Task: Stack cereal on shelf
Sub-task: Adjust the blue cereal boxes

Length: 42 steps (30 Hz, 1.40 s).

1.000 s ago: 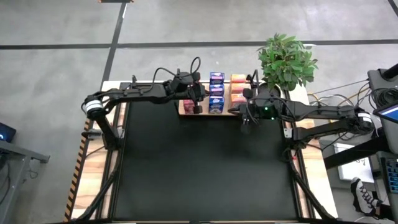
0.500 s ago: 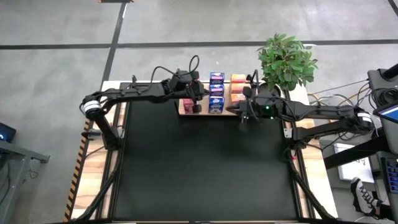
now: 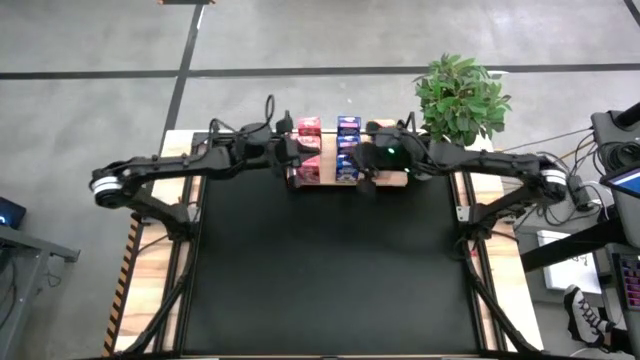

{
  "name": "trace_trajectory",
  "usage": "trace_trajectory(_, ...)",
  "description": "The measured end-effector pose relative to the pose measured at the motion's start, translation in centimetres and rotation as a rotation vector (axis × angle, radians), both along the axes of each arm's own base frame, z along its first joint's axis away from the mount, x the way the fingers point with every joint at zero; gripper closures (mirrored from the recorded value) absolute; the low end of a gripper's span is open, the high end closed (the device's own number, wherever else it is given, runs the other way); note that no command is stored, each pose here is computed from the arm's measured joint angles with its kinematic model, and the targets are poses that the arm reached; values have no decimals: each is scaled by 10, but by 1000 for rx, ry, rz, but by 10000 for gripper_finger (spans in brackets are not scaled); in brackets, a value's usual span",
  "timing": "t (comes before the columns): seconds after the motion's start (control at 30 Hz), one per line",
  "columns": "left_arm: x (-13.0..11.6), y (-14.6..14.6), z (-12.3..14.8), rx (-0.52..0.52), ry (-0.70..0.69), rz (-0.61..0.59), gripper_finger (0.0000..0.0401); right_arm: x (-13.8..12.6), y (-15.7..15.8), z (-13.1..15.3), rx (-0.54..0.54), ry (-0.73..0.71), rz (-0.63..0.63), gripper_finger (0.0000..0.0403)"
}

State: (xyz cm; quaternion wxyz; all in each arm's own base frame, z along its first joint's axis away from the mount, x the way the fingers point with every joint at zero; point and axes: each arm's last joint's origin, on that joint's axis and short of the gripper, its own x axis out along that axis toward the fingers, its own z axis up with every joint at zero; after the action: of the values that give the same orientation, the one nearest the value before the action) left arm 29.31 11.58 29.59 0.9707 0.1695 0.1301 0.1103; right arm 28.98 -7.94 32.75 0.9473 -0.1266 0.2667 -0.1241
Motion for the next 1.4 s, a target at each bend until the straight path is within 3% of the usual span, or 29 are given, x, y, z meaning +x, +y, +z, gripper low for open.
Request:
trace_trajectory(0.33, -28, -13, -5, 46, -104, -5, 401, 42, -47, -5, 26, 219, -67, 394)
trace_trajectory(0.63, -37, -16, -4, 58, -105, -5, 401, 53, -87, -32, 52, 353, -127, 394)
trace_trajectory(1.4, -39, -12, -6, 74, -97, 9, 401, 52, -96, -34, 67, 332, -174, 394)
